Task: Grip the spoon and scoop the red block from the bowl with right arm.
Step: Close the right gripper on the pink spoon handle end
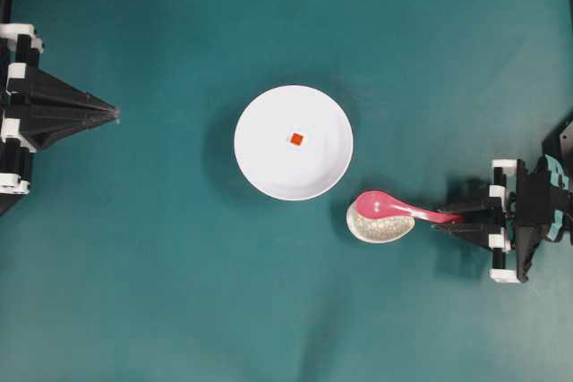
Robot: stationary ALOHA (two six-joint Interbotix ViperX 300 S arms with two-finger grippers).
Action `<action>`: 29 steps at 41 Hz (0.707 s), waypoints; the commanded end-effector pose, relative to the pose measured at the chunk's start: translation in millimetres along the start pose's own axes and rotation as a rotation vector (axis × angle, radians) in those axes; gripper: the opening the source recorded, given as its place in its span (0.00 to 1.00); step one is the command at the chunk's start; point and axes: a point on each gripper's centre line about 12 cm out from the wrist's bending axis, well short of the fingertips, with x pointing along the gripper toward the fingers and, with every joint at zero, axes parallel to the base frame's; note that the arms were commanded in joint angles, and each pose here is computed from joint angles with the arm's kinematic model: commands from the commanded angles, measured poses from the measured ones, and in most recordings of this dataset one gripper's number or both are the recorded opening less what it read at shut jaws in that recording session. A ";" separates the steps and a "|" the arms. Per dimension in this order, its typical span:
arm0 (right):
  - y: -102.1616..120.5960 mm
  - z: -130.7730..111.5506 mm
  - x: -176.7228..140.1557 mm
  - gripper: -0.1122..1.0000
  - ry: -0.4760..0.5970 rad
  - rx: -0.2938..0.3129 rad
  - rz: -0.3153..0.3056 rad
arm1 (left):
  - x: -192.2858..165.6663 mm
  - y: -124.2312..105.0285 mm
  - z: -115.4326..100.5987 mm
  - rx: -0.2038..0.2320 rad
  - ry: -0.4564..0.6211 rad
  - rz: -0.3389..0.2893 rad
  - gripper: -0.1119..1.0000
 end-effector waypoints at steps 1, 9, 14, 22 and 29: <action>5.3 2.2 0.7 0.31 -0.010 0.010 0.020 | 2.4 -0.4 7.7 0.003 -0.017 -0.002 0.11; 7.6 -0.7 2.1 0.31 0.023 0.021 0.019 | 2.4 -0.4 7.9 0.003 -0.018 -0.002 0.11; 8.3 1.4 1.1 0.34 0.024 0.033 0.023 | 2.4 -0.4 7.9 0.003 -0.018 -0.002 0.11; 8.5 6.6 -1.9 0.47 0.010 0.039 0.035 | 2.4 -0.4 7.9 0.003 -0.018 -0.002 0.11; 9.1 7.9 -2.3 0.50 0.007 0.028 0.038 | 2.4 -0.4 7.3 0.003 -0.014 -0.002 0.11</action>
